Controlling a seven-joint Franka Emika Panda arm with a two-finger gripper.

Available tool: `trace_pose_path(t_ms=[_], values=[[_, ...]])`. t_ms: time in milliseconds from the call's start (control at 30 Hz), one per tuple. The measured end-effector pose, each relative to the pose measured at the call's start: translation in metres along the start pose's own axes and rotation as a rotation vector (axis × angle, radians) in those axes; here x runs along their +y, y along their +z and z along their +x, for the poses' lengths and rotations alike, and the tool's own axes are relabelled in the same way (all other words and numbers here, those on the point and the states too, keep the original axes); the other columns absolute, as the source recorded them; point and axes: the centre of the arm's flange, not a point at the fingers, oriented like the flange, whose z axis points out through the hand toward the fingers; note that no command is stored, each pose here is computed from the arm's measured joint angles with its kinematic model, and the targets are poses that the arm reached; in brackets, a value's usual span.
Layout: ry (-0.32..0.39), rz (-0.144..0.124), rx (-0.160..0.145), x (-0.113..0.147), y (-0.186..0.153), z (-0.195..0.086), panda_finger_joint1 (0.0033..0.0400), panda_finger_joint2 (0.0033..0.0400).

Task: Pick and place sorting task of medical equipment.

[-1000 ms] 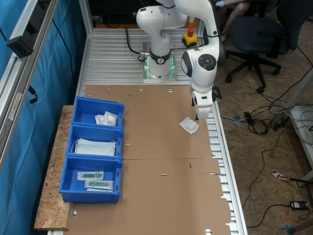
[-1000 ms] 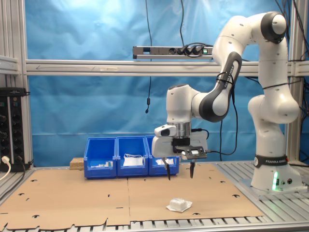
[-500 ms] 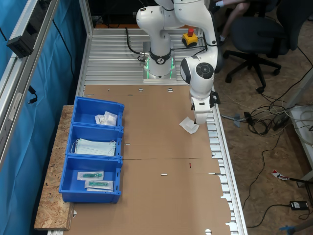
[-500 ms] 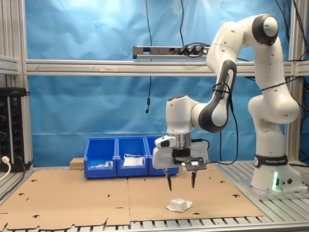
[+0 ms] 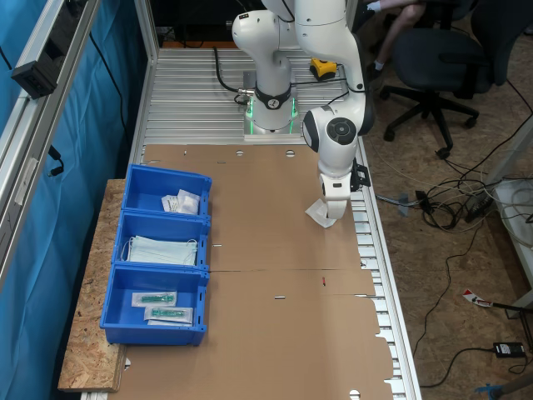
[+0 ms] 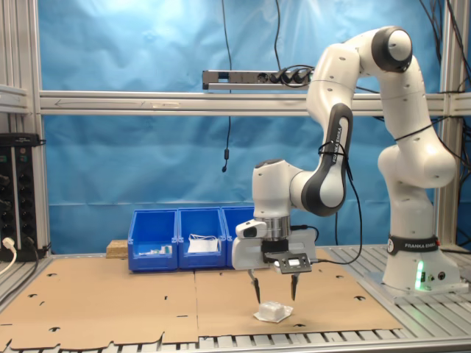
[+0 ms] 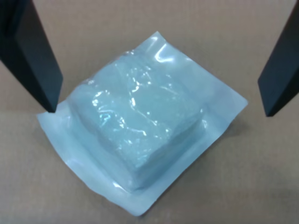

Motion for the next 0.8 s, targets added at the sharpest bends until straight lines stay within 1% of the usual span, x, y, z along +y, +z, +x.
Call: trace_pose_path(t_ms=[333,800], values=[[0.032,0.002,0.003,0.007,0.016,-0.006,0.04,0.04],[0.056,-0.01,0.016,0.016,0.02,-0.01,0.04,0.04]])
